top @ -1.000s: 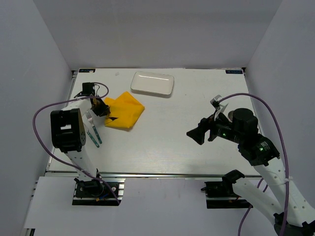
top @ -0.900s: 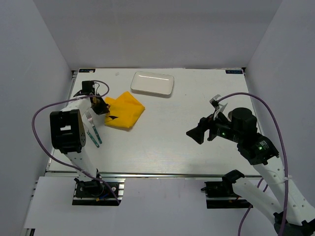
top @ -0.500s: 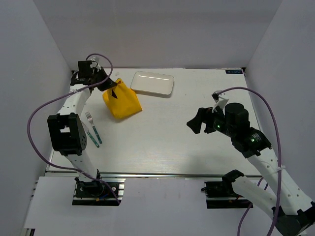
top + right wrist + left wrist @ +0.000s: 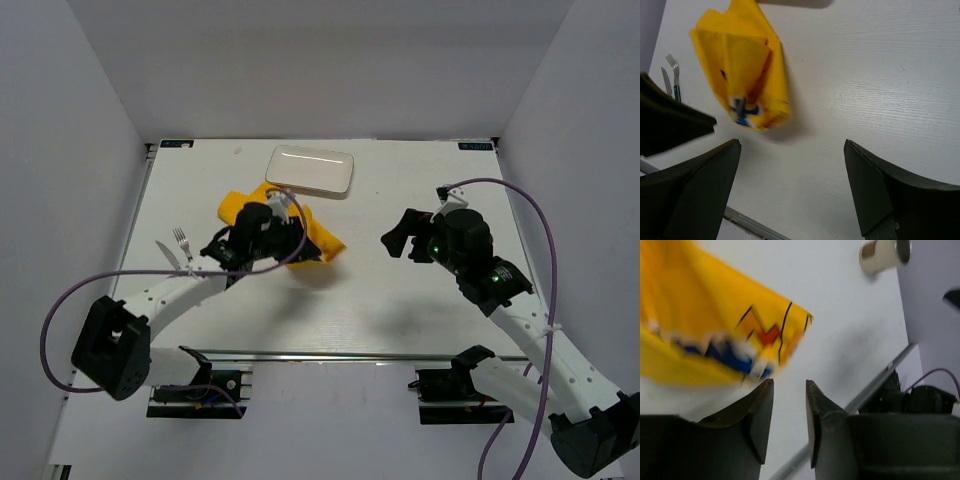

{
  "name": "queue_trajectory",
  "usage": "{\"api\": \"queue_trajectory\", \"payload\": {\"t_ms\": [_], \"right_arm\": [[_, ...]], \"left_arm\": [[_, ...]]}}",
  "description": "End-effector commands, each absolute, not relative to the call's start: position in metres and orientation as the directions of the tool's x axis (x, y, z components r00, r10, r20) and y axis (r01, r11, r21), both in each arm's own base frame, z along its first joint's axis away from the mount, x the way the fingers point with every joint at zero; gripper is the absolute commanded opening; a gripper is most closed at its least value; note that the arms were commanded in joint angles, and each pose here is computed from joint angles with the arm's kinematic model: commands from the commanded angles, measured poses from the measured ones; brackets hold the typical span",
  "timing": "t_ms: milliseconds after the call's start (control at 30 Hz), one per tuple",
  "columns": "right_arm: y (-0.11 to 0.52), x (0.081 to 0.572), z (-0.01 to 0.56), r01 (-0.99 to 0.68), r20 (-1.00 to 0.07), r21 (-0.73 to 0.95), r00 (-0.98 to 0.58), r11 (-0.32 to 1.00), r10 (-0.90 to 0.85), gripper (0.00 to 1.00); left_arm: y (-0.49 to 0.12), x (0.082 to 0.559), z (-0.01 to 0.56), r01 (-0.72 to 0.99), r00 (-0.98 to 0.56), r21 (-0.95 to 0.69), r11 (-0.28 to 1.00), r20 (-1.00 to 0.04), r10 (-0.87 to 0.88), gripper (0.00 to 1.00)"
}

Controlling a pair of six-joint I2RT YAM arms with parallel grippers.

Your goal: Set the dinner table for one person

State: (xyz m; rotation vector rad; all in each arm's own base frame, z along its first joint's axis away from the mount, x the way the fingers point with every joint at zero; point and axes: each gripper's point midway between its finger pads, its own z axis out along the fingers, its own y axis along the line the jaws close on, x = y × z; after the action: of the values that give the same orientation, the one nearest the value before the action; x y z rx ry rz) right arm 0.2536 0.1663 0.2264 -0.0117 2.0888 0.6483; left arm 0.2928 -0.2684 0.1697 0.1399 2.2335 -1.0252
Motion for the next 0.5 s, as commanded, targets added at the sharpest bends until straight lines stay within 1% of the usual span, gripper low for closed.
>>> {"api": "queue_trajectory", "payload": {"t_ms": [0, 33, 100, 167, 200, 233, 267, 300, 333, 367, 467], "right_arm": [[0.159, 0.263, 0.234, -0.234, -0.815, 0.436, -0.513, 0.869, 0.270, 0.89], [0.158, 0.263, 0.226, -0.226, -0.810, 0.431, -0.523, 0.873, 0.265, 0.89], [0.163, 0.265, 0.221, -0.254, -0.810, 0.438, -0.526, 0.862, 0.257, 0.89], [0.168, 0.266, 0.205, -0.263, -0.799, 0.436, -0.553, 0.860, 0.236, 0.89], [0.179, 0.266, 0.206, -0.314, -0.800, 0.453, -0.557, 0.834, 0.224, 0.89], [0.183, 0.268, 0.195, -0.322, -0.788, 0.453, -0.581, 0.831, 0.203, 0.89], [0.188, 0.270, 0.190, -0.336, -0.784, 0.451, -0.592, 0.827, 0.187, 0.89], [0.195, 0.271, 0.186, -0.364, -0.781, 0.452, -0.603, 0.814, 0.163, 0.89], [0.199, 0.278, 0.174, -0.354, -0.763, 0.451, -0.629, 0.820, 0.148, 0.89], [0.202, 0.284, 0.172, -0.352, -0.761, 0.450, -0.632, 0.821, 0.146, 0.89], [0.216, 0.302, 0.159, -0.355, -0.744, 0.464, -0.654, 0.812, 0.139, 0.89]], "left_arm": [[-0.274, 0.259, 0.164, 0.361, -0.737, -0.636, 0.682, -0.642, -0.209, 0.45], [-0.281, 0.244, 0.159, 0.378, -0.740, -0.627, 0.681, -0.647, -0.184, 0.48], [-0.275, 0.225, 0.154, 0.375, -0.744, -0.618, 0.691, -0.645, -0.174, 0.52], [-0.265, 0.219, 0.155, 0.360, -0.730, -0.588, 0.724, -0.661, -0.174, 0.56], [-0.262, 0.215, 0.171, 0.371, -0.707, -0.592, 0.716, -0.680, -0.195, 0.71], [-0.243, 0.222, 0.166, 0.296, -0.690, -0.544, 0.785, -0.690, -0.219, 0.89], [-0.233, 0.225, 0.170, 0.227, -0.681, -0.548, 0.805, -0.680, -0.271, 0.98], [-0.223, 0.227, 0.171, 0.179, -0.672, -0.534, 0.826, -0.679, -0.293, 0.98], [-0.212, 0.229, 0.178, 0.120, -0.666, -0.509, 0.853, -0.678, -0.310, 0.98], [-0.202, 0.238, 0.182, 0.057, -0.631, -0.492, 0.869, -0.692, -0.351, 0.98], [-0.203, 0.250, 0.179, -0.002, -0.646, -0.444, 0.896, -0.683, -0.340, 0.98]]}}
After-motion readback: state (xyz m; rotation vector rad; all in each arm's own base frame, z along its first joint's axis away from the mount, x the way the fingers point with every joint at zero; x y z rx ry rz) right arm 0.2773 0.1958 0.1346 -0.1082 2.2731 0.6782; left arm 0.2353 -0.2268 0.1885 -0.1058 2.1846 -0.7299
